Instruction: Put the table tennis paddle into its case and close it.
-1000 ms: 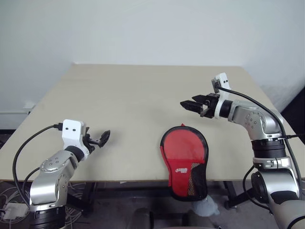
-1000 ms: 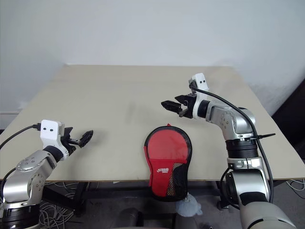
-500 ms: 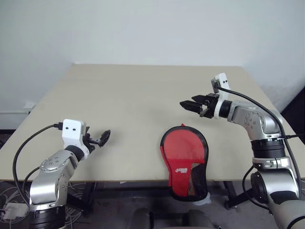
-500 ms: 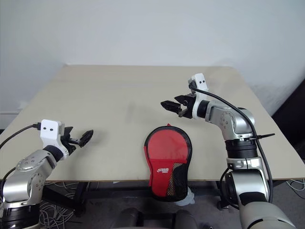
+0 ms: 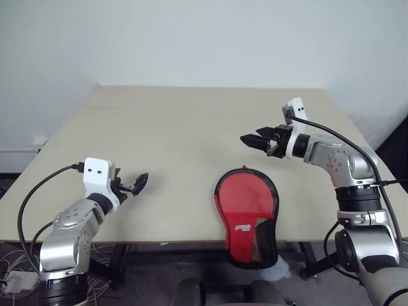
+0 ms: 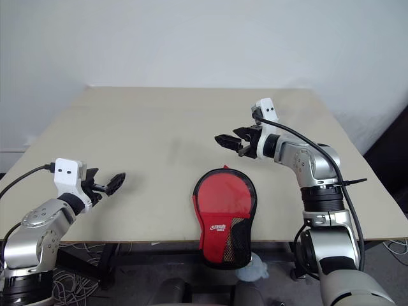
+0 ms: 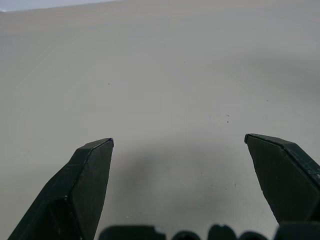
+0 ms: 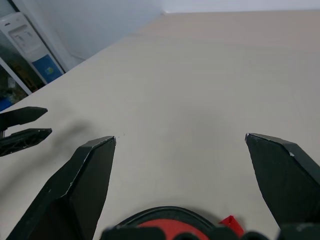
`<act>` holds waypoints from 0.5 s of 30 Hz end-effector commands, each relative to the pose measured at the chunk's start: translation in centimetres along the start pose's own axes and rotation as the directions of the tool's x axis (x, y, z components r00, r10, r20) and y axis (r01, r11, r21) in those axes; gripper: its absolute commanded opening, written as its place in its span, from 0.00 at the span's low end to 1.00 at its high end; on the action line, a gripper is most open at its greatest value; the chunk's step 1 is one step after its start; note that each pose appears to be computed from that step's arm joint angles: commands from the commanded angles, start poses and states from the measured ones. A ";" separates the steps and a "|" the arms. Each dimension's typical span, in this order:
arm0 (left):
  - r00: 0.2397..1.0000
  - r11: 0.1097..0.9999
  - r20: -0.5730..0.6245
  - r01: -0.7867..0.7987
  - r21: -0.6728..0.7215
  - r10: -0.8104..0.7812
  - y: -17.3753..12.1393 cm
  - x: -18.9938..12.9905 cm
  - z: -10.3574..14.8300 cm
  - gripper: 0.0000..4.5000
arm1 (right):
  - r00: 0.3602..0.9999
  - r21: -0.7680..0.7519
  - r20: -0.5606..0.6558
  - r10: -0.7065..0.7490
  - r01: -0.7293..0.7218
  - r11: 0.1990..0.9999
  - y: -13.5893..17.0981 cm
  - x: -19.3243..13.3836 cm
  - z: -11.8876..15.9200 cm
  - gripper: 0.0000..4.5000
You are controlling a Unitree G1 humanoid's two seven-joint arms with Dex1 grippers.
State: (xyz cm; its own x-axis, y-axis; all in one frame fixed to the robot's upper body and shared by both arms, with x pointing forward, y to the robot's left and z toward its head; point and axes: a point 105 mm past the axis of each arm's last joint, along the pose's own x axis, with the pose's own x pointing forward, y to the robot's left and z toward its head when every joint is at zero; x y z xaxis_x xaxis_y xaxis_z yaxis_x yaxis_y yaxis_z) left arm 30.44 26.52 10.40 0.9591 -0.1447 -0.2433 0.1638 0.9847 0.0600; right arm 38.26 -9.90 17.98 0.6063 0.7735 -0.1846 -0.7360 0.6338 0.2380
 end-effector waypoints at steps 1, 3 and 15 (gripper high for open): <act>0.999 1.000 0.052 -0.002 0.021 0.001 0.3 0.1 1.7 0.99 | 0.998 -0.044 0.053 0.015 -0.013 0.999 0.7 -0.2 1.6 1.00; 0.999 1.000 0.053 0.000 0.020 -0.001 0.2 0.2 1.7 0.99 | 0.998 -0.046 0.055 0.015 -0.012 0.999 0.8 -0.2 1.7 1.00; 0.998 1.000 0.056 -0.003 0.025 0.001 0.9 0.5 2.0 0.99 | 0.998 -0.045 0.061 0.022 -0.019 0.999 1.3 0.3 1.8 1.00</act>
State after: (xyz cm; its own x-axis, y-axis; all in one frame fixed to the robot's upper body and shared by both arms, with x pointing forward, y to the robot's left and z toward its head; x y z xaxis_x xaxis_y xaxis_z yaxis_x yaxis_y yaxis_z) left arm 31.13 26.91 10.33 0.9578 -0.1456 -0.2478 0.1630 0.9853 0.0508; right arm 38.12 -9.11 18.04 0.6020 0.7799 -0.1711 -0.7416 0.6256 0.2423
